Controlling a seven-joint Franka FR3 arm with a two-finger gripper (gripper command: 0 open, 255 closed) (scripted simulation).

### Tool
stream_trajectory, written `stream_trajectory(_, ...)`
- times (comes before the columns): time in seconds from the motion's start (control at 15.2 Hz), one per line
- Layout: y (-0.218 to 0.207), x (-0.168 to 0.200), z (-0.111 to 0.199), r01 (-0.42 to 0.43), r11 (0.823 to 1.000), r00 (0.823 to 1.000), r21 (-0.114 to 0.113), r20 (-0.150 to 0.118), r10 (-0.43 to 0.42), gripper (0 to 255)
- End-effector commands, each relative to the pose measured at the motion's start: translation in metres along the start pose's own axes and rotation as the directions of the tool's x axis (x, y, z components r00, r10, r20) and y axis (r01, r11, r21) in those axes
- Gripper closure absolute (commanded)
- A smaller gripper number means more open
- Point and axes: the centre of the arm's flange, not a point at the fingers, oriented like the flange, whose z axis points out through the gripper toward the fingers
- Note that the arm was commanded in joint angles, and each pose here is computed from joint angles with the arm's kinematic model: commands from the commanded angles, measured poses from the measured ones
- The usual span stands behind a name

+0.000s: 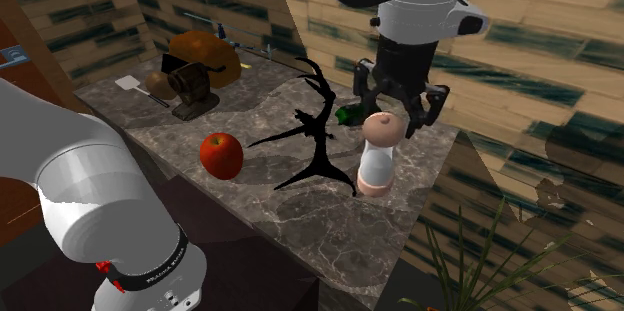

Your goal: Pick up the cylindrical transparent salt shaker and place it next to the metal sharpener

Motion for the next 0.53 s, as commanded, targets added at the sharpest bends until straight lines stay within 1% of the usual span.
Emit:
stream_trajectory(0.0,0.000,0.000,-0.012,0.000,1.000,1.000,0.000,0.000,0.000,255)
stream_trajectory(0.46,-0.001,0.003,-0.049,0.000,1.000,1.000,0.000,0.000,0.000,255)
